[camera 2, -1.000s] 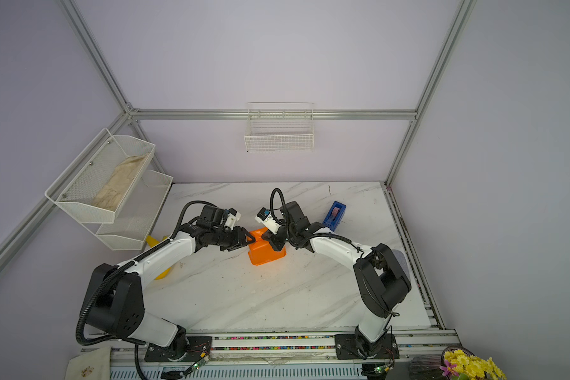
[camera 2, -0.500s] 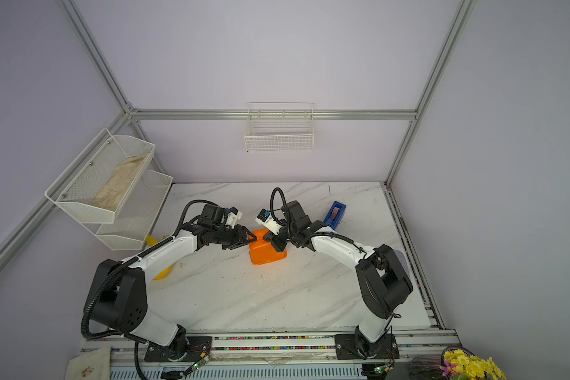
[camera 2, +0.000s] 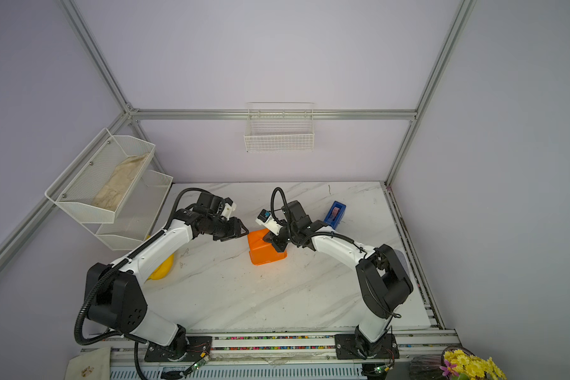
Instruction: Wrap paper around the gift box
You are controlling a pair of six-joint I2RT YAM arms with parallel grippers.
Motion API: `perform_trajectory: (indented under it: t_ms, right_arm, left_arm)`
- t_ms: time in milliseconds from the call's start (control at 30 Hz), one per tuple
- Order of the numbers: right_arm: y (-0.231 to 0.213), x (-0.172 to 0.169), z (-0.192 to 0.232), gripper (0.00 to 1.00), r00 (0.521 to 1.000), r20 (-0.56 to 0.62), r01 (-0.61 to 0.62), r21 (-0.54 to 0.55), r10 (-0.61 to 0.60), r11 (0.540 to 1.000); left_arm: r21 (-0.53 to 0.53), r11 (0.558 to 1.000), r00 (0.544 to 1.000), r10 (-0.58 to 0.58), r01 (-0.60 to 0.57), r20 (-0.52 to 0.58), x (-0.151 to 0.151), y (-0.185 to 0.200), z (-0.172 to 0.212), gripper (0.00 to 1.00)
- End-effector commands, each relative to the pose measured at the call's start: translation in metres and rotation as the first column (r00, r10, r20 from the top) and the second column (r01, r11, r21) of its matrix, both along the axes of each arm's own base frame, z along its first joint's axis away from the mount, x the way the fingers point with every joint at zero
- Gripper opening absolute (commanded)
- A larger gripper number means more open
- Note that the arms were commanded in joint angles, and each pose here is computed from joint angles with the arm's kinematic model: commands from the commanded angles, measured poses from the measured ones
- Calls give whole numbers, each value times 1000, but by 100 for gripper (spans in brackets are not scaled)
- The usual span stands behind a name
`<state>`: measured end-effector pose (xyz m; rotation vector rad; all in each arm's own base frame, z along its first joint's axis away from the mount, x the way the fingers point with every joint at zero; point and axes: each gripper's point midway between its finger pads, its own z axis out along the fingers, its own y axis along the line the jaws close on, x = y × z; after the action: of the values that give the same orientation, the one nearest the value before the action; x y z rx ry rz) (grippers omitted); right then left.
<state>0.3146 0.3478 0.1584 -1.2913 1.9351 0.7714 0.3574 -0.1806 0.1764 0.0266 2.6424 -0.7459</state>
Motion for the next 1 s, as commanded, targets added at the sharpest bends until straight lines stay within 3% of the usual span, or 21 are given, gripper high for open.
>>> perform_trajectory:
  t_ms: [0, 133, 233, 333, 600, 800, 867, 967]
  right_arm:
    - [-11, -15, -37, 0, 994, -108, -26, -94, 16, 995]
    - [-11, -16, -37, 0, 994, -110, -29, -91, 18, 995]
    - [-12, -17, -36, 0, 994, -107, -30, -91, 20, 995]
    - [-13, -15, -35, 0, 995, -103, -25, -92, 16, 995]
    - [-13, -16, -35, 0, 994, -108, -24, -90, 15, 996]
    - [-13, -15, -20, 0, 995, -98, -6, -71, -1, 997]
    - [-12, -20, -5, 6, 996, -93, -22, -41, 18, 999]
    - [-13, -26, 21, 28, 997, -78, -9, 10, 10, 1000]
  left_arm:
    - [43, 990, 982, -137, 133, 130, 21, -8, 46, 50]
    - [-13, 953, 942, -296, 302, 159, 31, -34, 48, 51]
    - [-61, 897, 889, -421, 437, 182, 32, -52, 40, 51]
    - [-61, 864, 858, -485, 501, 171, 34, -58, 24, 50]
    - [-65, 825, 825, -553, 561, 115, 33, -61, -5, 51]
    - [-23, 825, 824, -566, 565, -28, 23, -47, -41, 50]
    - [-10, 826, 825, -563, 563, -61, 21, -43, -50, 50]
    - [-12, 829, 826, -558, 559, -77, 20, -42, -54, 50]
